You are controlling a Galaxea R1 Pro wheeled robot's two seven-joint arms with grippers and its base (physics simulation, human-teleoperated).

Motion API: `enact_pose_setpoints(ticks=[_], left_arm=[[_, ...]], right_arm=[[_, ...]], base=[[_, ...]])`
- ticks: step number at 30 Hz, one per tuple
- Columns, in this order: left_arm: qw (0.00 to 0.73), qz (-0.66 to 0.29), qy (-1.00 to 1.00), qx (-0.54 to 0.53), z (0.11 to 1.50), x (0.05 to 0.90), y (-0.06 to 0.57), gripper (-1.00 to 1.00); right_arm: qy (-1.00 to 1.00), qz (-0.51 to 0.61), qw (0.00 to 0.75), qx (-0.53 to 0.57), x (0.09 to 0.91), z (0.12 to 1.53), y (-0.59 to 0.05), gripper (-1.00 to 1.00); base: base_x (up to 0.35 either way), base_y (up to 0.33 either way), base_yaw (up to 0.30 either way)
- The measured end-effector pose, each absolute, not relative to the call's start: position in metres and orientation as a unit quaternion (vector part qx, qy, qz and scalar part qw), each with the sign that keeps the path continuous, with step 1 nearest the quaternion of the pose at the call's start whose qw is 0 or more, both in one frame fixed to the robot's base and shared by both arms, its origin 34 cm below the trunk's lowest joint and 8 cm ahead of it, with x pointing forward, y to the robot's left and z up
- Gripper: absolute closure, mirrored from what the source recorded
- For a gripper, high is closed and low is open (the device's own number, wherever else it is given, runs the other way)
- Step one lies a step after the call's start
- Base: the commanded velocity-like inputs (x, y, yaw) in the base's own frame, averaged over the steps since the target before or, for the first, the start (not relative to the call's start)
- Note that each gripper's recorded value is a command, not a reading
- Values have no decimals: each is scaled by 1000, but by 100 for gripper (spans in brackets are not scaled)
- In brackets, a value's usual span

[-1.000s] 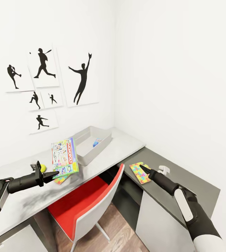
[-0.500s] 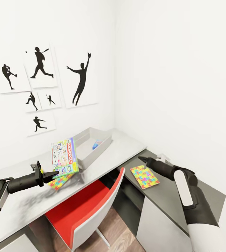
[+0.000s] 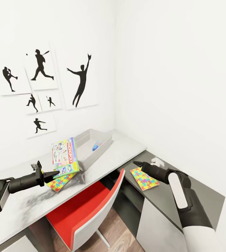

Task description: Put all the toys in the child's room - the three board games (two on the bed and one on the table), the two jigsaw puzzles on the table, and the tennis ball on the table - inside the toy box on the table in the child's room.

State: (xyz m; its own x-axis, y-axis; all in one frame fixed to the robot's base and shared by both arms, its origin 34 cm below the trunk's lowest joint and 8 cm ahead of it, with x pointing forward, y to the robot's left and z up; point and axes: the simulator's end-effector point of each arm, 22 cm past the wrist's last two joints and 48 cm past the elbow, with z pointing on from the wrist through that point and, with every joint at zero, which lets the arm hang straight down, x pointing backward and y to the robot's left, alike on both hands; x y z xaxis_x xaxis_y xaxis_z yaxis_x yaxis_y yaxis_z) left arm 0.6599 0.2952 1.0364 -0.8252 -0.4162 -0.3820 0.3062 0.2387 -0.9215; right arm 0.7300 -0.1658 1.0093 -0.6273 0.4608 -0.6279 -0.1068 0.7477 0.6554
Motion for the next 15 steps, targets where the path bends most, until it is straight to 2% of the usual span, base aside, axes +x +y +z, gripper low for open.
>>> enact_pose_setpoints(ticks=[15], left_arm=[[293,-615,731,-38,1053,656,296,100]], right_arm=[[839,343,409,109,724,1017,-164,-100]], base=[[0,0,0]])
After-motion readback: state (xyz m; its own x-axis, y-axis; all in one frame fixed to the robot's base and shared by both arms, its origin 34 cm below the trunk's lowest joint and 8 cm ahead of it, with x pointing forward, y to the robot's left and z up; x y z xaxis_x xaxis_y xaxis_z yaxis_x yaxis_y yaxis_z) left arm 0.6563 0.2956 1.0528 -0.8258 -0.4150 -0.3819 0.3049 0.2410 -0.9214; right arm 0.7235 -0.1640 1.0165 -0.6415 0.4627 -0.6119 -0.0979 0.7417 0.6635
